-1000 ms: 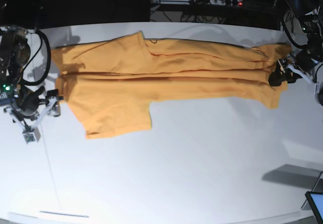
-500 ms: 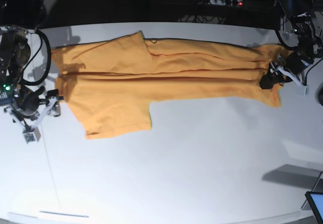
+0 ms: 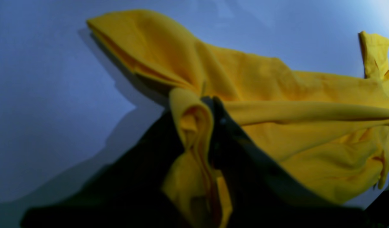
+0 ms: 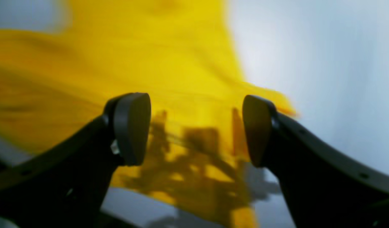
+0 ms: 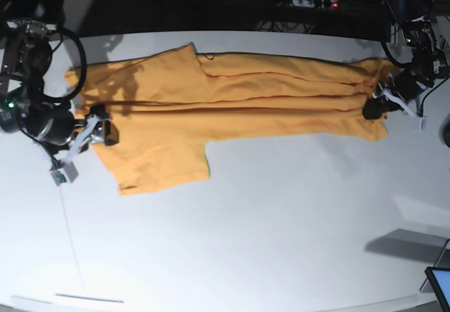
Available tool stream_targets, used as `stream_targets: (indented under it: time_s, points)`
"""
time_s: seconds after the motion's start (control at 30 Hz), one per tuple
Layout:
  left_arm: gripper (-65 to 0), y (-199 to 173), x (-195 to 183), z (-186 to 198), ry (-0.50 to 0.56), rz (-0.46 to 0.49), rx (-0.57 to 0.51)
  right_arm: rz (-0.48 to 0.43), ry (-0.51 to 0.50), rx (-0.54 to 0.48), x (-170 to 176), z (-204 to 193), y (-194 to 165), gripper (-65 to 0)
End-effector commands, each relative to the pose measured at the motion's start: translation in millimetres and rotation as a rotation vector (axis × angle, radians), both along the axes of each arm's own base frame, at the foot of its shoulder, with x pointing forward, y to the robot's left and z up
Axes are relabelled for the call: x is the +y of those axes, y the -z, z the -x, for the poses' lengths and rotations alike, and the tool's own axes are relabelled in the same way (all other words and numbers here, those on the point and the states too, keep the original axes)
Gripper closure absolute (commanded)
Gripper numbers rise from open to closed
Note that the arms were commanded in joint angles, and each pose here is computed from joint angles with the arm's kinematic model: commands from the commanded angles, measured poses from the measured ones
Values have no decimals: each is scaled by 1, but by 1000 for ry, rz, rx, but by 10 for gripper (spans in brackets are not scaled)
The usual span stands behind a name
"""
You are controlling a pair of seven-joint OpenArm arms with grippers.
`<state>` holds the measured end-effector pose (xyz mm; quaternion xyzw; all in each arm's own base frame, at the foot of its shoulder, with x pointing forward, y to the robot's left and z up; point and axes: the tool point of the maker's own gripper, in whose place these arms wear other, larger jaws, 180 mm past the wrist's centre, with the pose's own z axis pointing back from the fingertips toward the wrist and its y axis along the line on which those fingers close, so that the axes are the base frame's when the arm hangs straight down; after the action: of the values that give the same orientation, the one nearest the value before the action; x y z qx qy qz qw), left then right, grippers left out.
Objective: Fold the T-shirt properly
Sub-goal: 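Move the right gripper to the strip's sleeve end and grasp it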
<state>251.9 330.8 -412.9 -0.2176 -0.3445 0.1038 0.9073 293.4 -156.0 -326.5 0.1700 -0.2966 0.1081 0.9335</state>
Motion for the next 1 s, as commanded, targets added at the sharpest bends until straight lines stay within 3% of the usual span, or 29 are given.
stream_targets:
  time_s: [0.0,0.03,0.1,0.2,0.23,0.3,0.5,0.77,0.97]
  points:
    - [0,32,2,40,70,-76,225,-22,0,-31,-1,-3,-10,-438]
    - [0,32,2,39,69,-77,224,-47,-8,-31,3,-3,-11,-428]
    - [0,31,3,38,60,-79,207,-78,-19,-34,8,-2,-14,-332]
    - [0,31,5,38,53,-81,202,-114,-31,-32,14,-1,-17,-54]
    - [0,30,8,38,53,-86,203,-124,-35,-28,15,0,-17,0]
    - [0,30,9,38,52,-87,203,-164,-37,5,22,10,-8,-33]
    - [0,25,14,34,54,-103,194,-401,74,147,28,30,25,-3]
    - [0,24,14,34,55,-105,193,-531,119,264,32,40,51,-3]
    - [0,25,14,35,55,-105,194,-624,175,496,48,56,108,-3]
